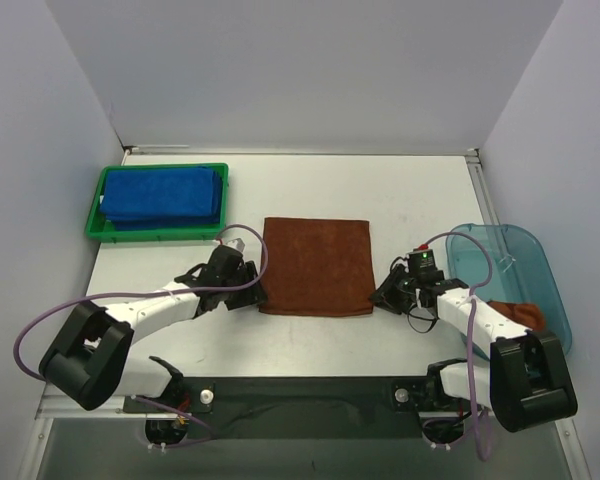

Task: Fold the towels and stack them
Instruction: Fold the towel

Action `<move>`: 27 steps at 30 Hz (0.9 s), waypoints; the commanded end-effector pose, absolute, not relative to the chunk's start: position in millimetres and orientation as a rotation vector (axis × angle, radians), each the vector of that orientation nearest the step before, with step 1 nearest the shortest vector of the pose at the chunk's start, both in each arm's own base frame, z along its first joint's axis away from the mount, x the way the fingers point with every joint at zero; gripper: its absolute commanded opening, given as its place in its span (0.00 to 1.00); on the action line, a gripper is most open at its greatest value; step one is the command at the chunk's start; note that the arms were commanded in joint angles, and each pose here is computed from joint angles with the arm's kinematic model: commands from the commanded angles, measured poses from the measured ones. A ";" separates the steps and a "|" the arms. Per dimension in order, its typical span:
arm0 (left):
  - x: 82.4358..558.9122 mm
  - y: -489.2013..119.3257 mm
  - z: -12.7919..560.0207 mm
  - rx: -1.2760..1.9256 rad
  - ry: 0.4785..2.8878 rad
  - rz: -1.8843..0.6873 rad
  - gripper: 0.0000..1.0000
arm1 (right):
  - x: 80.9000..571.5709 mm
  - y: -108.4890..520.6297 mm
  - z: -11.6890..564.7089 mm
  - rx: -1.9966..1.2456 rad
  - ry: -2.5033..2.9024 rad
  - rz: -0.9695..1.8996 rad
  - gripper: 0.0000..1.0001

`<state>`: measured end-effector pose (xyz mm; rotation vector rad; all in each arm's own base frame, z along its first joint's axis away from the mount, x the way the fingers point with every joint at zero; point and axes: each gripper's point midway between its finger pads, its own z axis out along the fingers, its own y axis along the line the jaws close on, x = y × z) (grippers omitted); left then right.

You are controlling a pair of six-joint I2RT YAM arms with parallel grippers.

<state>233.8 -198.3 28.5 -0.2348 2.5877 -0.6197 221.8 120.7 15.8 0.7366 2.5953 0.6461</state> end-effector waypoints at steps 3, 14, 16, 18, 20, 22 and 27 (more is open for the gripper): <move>241.9 -203.4 36.3 -0.200 2.561 -0.613 0.58 | 218.0 121.4 21.2 0.713 2.612 0.627 0.17; 241.2 -204.5 37.0 -0.180 2.565 -0.601 0.56 | 223.2 125.0 33.3 0.667 2.600 0.623 0.04; 241.3 -204.5 36.5 -0.172 2.569 -0.594 0.56 | 224.9 127.0 37.7 0.655 2.596 0.628 0.04; 242.0 -204.7 36.7 -0.170 2.571 -0.590 0.56 | 226.7 127.7 40.9 0.643 2.593 0.629 0.03; 242.6 -205.5 37.5 -0.164 2.570 -0.590 0.56 | 227.7 128.1 42.6 0.638 2.592 0.624 0.04; 243.3 -205.5 37.9 -0.161 2.569 -0.588 0.56 | 228.0 128.0 43.4 0.631 2.592 0.620 0.04; 245.7 -208.1 40.0 -0.158 2.566 -0.593 0.49 | 226.5 127.5 40.3 0.629 2.603 0.608 0.03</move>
